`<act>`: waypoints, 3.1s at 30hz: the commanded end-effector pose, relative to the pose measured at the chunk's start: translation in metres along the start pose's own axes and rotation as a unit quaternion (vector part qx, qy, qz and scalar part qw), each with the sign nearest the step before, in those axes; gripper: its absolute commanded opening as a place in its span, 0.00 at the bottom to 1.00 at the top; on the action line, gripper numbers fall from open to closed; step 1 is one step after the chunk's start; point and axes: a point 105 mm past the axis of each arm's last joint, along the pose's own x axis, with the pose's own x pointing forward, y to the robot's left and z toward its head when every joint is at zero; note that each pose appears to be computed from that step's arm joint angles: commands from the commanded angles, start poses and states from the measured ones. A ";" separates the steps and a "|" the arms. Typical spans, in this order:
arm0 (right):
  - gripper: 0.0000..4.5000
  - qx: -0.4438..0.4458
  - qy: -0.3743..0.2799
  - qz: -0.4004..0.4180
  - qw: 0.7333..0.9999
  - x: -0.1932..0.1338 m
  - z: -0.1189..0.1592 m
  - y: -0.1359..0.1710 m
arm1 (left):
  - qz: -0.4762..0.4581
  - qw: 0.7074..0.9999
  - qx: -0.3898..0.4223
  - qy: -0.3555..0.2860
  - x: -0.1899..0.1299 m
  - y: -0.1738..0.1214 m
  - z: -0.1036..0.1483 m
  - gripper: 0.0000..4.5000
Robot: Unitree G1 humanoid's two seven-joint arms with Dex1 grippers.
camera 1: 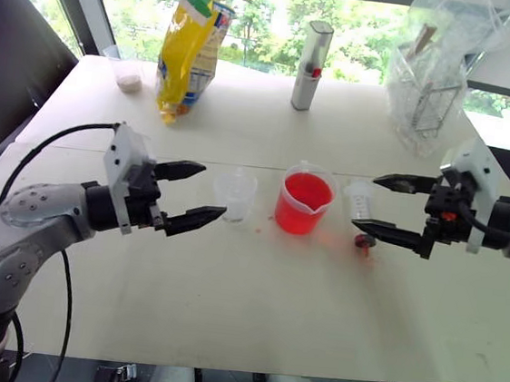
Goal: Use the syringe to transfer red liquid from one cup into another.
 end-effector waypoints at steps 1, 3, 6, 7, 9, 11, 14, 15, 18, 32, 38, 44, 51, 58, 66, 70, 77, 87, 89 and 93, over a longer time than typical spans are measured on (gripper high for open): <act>0.99 -0.023 0.000 -0.008 1.000 -0.005 0.007 -0.002 | 0.002 1.000 0.022 -0.013 -0.004 -0.001 0.011 1.00; 0.99 -0.023 0.000 -0.007 1.000 -0.004 0.006 -0.001 | 0.006 1.000 0.024 -0.015 -0.003 0.000 0.011 1.00; 0.99 -0.022 0.001 -0.007 1.000 -0.004 0.005 -0.002 | 0.003 0.999 0.026 -0.021 -0.003 -0.002 0.014 1.00; 0.99 -0.022 0.001 -0.007 1.000 -0.004 0.005 -0.002 | 0.001 0.999 0.026 -0.023 -0.003 -0.002 0.015 1.00; 0.99 -0.021 0.003 -0.006 1.000 -0.004 0.004 -0.002 | 0.002 0.999 0.026 -0.023 -0.002 -0.003 0.016 1.00; 0.99 -0.019 0.004 -0.006 1.000 -0.004 0.003 -0.002 | 0.003 0.999 0.026 -0.023 0.000 -0.004 0.016 1.00; 0.99 -0.018 0.004 -0.006 1.000 -0.003 0.003 -0.001 | 0.004 0.999 0.026 -0.022 0.003 -0.006 0.016 1.00; 0.99 -0.018 0.004 -0.006 1.000 -0.003 0.003 -0.001 | 0.005 0.999 0.026 -0.023 0.004 -0.007 0.016 1.00; 0.99 -0.018 0.005 -0.006 1.000 -0.003 0.003 -0.002 | 0.013 0.999 0.027 -0.024 0.006 -0.007 0.016 1.00; 0.99 0.033 0.055 -0.072 0.995 0.001 -0.017 -0.028 | 0.059 0.997 0.051 -0.020 0.008 -0.003 0.016 1.00; 0.99 0.107 0.132 -0.129 0.977 0.008 -0.037 -0.055 | 0.051 0.997 0.062 -0.015 0.009 0.001 0.016 1.00; 0.99 0.230 0.177 -0.165 0.943 0.022 -0.049 -0.077 | 0.052 0.996 0.071 -0.020 0.013 0.005 0.015 1.00; 0.99 0.316 0.232 -0.180 0.902 0.042 -0.063 -0.090 | 0.049 0.995 0.078 -0.029 0.020 0.004 0.016 1.00; 0.99 0.339 0.284 -0.160 0.883 0.066 -0.081 -0.089 | 0.051 0.995 0.078 -0.028 0.019 0.003 0.013 1.00; 0.99 0.354 0.311 -0.158 0.867 0.082 -0.092 -0.091 | 0.057 0.995 0.077 -0.029 0.020 0.002 0.011 1.00; 0.82 0.340 0.335 -0.160 0.864 0.082 -0.099 -0.091 | 0.062 0.995 0.074 -0.028 0.018 0.002 0.008 1.00; 0.30 0.353 0.338 -0.158 0.858 0.080 -0.101 -0.090 | 0.061 0.995 0.075 -0.026 0.015 0.008 0.007 1.00; 0.30 0.149 0.107 -0.279 0.942 0.036 -0.015 -0.135 | 0.021 0.994 0.093 -0.050 0.013 0.026 0.030 1.00; 0.30 0.105 0.038 -0.286 0.952 0.030 0.008 -0.130 | 0.016 0.993 0.097 -0.063 0.015 0.030 0.038 1.00; 0.30 0.034 -0.156 -0.269 0.950 0.021 0.067 -0.095 | -0.012 0.991 0.105 -0.078 0.023 0.037 0.054 1.00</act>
